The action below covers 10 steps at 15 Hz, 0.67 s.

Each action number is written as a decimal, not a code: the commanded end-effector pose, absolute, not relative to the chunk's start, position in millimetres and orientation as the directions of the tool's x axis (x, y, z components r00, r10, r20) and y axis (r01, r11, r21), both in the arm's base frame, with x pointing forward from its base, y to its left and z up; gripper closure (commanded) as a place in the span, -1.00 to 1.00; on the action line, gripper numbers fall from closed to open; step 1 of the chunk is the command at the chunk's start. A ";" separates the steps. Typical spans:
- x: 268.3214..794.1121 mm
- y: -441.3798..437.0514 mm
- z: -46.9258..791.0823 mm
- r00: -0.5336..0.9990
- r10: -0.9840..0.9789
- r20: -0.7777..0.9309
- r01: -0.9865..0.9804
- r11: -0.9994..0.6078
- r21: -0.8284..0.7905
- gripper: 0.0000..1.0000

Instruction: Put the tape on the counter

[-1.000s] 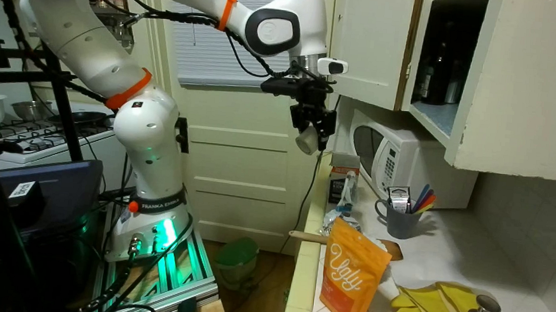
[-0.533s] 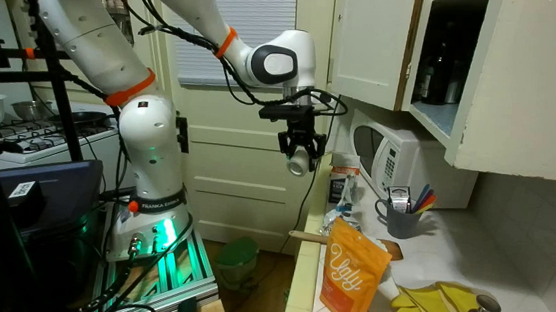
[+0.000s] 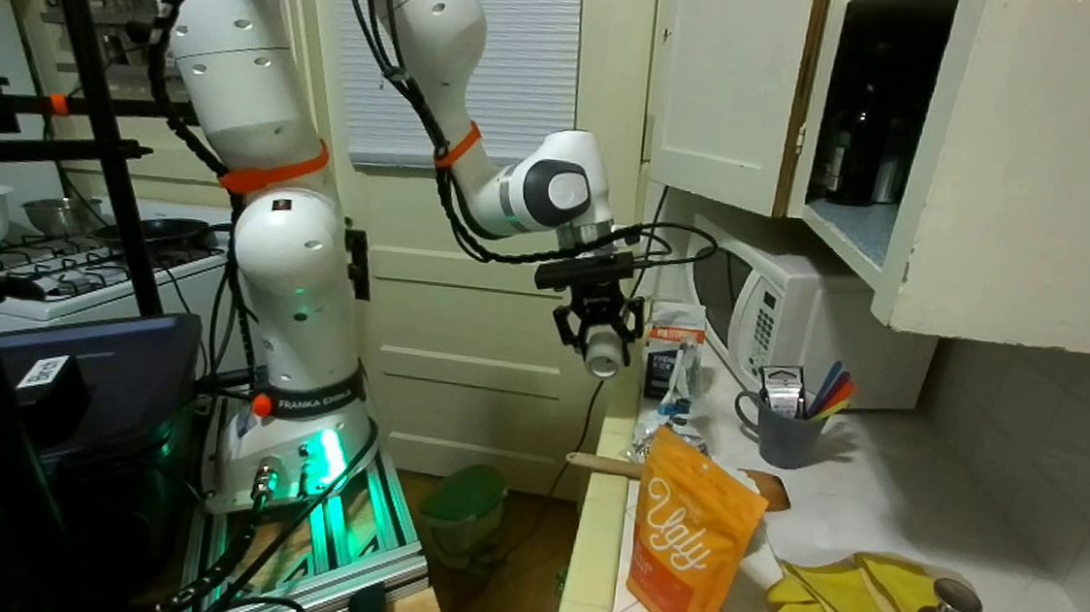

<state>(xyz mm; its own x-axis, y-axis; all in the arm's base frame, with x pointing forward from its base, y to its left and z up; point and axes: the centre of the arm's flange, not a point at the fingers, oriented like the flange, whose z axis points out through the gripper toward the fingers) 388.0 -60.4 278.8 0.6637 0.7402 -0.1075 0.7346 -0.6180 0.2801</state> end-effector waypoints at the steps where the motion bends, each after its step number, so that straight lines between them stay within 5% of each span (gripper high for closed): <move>1: 388.1 -60.0 273.1 0.658 0.744 -0.117 0.741 -0.612 0.276 -0.24; 2: 388.7 -60.4 270.7 0.655 0.746 -0.121 0.744 -0.609 0.274 0.26; 10: 427.5 -52.0 229.7 0.640 0.749 -0.173 0.753 -0.564 0.339 0.26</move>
<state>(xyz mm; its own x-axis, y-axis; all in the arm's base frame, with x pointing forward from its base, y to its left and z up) 408.6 -51.0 255.3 0.6325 0.7614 -0.1422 0.7593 -0.5733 0.3079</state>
